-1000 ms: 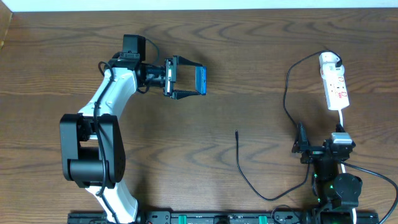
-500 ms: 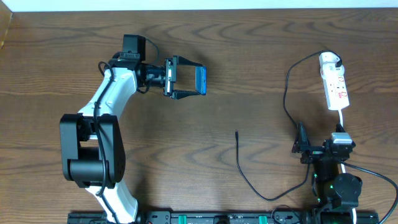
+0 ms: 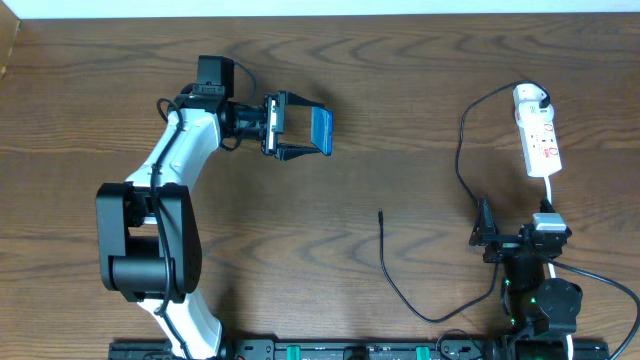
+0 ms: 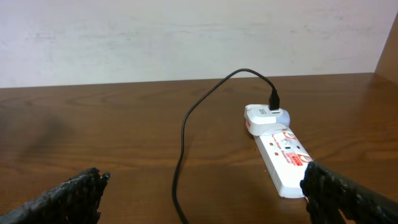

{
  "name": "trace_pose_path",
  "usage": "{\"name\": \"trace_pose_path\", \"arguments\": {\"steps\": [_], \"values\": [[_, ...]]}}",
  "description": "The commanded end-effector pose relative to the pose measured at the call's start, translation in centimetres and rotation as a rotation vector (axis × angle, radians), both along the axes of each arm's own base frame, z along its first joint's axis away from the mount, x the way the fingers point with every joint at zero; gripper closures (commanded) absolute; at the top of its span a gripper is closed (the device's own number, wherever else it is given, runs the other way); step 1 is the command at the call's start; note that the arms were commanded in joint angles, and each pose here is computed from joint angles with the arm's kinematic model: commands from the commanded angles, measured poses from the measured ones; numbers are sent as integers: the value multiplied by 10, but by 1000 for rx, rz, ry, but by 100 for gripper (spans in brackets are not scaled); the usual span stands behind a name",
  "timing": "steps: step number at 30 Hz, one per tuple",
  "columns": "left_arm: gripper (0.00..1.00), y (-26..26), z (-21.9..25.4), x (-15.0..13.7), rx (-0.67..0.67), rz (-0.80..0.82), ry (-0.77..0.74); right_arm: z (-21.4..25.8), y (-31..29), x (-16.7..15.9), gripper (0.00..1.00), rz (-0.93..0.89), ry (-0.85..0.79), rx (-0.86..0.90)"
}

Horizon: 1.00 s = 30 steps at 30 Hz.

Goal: Plug charger to phone and switch on socket
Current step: 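Hold the phone upright with the left gripper toward the center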

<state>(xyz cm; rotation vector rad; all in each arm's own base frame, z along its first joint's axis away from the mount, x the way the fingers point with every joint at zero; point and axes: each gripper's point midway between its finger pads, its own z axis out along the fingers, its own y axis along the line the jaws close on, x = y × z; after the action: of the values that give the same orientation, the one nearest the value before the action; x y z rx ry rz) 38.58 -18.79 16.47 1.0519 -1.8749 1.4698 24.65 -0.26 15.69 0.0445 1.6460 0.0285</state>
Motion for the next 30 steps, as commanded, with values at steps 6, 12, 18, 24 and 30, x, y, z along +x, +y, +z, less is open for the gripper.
{"name": "trace_pose_path", "arguments": {"steps": [6,12,18,24,30], "values": [[93,3,17,12,51,-42,-330,-1,2,0,1,5,1,9],[93,3,21,19,55,-60,-463,-1,2,0,1,5,1,9],[93,3,24,23,60,-73,-546,-1,2,0,1,5,1,9],[93,3,25,24,61,-78,-581,-1,2,0,1,5,1,9],[93,3,25,24,61,-79,-581,-1,2,0,1,5,1,9]]}}
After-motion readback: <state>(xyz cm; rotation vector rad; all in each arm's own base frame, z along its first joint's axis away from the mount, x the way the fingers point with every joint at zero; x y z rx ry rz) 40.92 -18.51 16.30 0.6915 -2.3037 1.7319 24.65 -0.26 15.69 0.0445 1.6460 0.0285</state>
